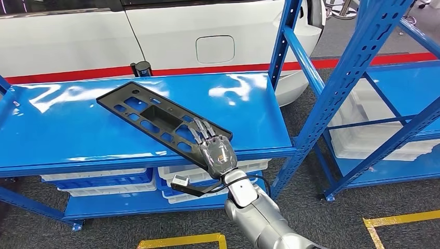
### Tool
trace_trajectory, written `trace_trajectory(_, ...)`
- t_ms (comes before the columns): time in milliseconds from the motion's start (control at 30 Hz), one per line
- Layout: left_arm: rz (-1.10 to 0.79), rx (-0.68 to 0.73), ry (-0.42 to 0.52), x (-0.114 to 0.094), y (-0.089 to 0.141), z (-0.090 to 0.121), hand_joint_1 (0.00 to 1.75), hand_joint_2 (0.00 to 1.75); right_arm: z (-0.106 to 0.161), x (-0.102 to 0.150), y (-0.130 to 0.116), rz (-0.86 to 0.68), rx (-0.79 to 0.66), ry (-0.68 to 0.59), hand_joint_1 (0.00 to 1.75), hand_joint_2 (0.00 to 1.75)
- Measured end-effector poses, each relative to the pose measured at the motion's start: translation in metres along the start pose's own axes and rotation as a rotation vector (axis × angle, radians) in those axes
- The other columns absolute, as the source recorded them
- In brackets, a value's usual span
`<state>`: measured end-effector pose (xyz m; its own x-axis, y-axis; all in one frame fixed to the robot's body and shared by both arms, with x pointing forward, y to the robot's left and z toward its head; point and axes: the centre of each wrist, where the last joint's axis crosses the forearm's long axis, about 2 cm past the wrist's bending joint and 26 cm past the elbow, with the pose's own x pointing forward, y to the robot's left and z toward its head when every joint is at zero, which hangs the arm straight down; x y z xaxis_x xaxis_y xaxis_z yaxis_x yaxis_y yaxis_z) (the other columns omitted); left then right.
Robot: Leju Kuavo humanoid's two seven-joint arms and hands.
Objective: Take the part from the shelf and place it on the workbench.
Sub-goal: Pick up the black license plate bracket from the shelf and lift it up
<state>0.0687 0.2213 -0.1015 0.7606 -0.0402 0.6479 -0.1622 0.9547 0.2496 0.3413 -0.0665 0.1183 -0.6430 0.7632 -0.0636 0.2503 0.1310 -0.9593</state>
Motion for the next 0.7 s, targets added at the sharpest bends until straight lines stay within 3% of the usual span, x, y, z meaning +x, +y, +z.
trace_trajectory(700,0.002,0.000,0.001,-0.0002,0.0000,0.0001,0.00,0.00,0.0014,-0.0021,0.0009,0.002,0.003,0.012,0.00,1.75)
